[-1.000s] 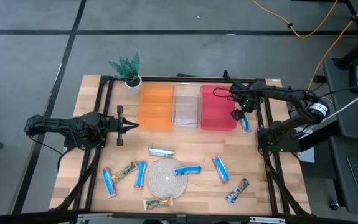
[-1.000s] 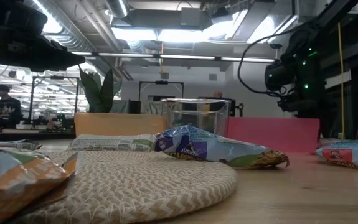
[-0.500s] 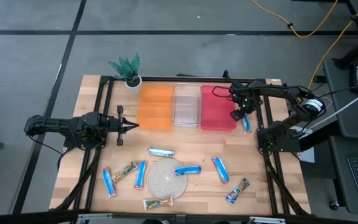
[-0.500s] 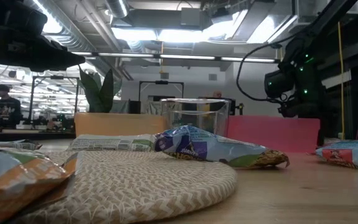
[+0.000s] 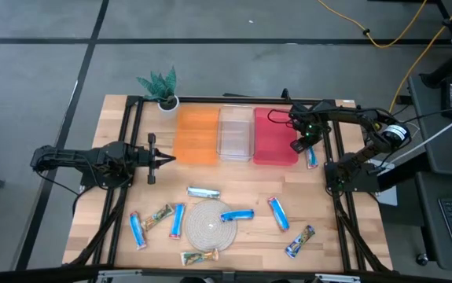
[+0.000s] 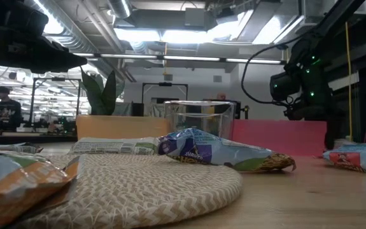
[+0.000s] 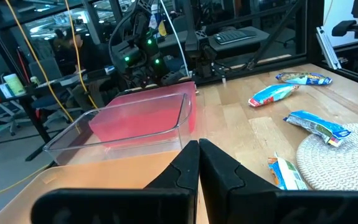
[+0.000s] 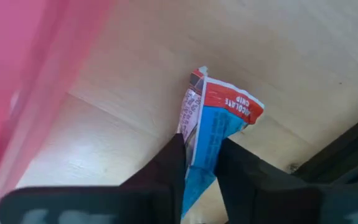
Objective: Pick and place Granola Bars by type
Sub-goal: Put the red granola bar into the pink bin
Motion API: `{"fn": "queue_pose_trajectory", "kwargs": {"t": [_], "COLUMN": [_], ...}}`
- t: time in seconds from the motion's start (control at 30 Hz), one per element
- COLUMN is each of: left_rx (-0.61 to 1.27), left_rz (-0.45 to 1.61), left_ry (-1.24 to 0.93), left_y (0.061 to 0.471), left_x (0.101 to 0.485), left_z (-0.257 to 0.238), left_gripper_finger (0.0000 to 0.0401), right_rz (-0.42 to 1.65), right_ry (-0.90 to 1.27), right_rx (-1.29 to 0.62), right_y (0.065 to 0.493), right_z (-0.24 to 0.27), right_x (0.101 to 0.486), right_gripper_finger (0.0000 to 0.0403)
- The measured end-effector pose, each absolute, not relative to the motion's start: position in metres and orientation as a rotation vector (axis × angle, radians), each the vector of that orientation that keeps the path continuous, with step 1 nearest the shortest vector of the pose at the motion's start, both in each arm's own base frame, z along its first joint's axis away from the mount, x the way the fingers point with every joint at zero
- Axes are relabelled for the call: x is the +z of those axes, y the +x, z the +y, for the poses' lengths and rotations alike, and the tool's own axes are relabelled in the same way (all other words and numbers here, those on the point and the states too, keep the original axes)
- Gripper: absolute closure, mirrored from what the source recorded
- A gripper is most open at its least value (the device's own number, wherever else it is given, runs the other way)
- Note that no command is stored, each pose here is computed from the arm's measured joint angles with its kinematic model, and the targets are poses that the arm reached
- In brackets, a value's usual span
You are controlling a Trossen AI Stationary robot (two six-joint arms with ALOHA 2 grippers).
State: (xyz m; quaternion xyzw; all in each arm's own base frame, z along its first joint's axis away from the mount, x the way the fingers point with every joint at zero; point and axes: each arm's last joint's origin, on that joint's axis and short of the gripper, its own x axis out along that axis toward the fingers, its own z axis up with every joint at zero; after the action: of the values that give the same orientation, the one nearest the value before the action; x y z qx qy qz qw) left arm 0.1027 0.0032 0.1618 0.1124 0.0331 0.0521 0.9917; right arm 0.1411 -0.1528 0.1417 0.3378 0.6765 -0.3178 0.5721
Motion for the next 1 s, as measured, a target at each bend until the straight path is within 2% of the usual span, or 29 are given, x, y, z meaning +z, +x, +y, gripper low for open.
{"fn": "queue_pose_trajectory", "kwargs": {"t": [0.3,0.5,0.8,1.0], "left_rx": [0.105,0.104,0.104,0.104], "left_rz": [0.066,0.066,0.066,0.066], "left_ry": [0.225,0.225,0.225,0.225], "left_y": [0.103,0.103,0.103,0.103], "left_x": [0.162,0.162,0.162,0.162], "left_z": [0.003,0.003,0.003,0.003], "left_gripper_finger": [0.0397,0.0397,0.0397,0.0397], "right_rz": [1.633,1.596,1.503,1.273], "right_ry": [0.77,0.755,0.598,0.545], "right_rx": [-0.699,-0.708,-0.85,-0.856], "right_y": [0.142,0.144,0.137,0.13], "right_z": [-0.154,-0.156,-0.155,-0.145], "right_x": [0.151,0.171,0.227,0.281], "right_gripper_finger": [0.0335,0.0335,0.0335,0.0335]}}
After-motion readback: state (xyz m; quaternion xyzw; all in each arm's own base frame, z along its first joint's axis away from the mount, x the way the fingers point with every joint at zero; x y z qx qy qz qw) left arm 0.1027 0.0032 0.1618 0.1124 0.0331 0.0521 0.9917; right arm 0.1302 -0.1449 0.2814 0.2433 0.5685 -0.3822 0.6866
